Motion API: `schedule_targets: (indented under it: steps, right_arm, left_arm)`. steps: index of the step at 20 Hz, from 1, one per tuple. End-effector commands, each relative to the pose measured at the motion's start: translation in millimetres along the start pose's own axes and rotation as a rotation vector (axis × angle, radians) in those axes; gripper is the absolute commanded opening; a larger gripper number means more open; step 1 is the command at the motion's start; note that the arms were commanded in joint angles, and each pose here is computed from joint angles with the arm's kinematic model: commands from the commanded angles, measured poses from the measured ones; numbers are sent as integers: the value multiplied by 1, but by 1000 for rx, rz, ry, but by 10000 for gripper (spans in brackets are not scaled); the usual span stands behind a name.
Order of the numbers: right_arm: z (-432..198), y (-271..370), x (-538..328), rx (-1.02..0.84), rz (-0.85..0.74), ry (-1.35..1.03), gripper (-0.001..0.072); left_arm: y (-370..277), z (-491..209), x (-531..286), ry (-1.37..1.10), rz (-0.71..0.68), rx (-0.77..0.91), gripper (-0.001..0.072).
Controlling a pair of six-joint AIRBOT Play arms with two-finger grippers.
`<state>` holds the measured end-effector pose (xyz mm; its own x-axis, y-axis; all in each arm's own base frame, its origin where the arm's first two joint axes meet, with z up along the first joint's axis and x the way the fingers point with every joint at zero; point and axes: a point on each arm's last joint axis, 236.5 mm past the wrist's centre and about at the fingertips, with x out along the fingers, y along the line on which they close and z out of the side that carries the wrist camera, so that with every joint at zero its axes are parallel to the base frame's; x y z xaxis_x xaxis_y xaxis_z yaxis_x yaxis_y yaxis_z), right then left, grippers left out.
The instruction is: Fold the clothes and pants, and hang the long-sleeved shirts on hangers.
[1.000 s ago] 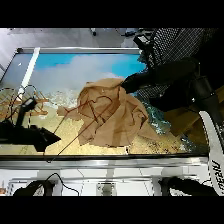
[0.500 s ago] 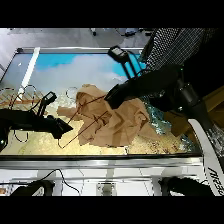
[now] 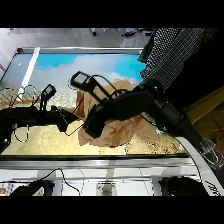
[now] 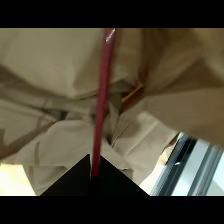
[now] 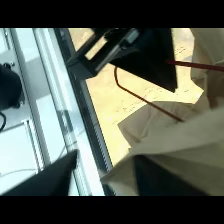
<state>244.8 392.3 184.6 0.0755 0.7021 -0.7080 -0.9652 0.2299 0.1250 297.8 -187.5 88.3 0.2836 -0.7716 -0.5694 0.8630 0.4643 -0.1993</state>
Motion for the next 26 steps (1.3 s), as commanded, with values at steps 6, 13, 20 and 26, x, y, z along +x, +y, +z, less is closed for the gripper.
schedule_targets:
  steps: [6,13,20,26]
  right_arm:
    - [30,-91,-141,-568,-675,34,403]
    - [-14,-145,-93,-508,-505,124,365]
    - [-52,-156,-10,-461,-307,217,367]
    - [-47,-161,-11,-370,-335,196,29]
  left_arm:
    - [-19,5,5,-13,-65,79,24]
    - [-33,7,3,-20,-126,86,23]
    - [-36,6,3,-20,-137,97,23]
    - [-36,5,3,-17,-136,105,25]
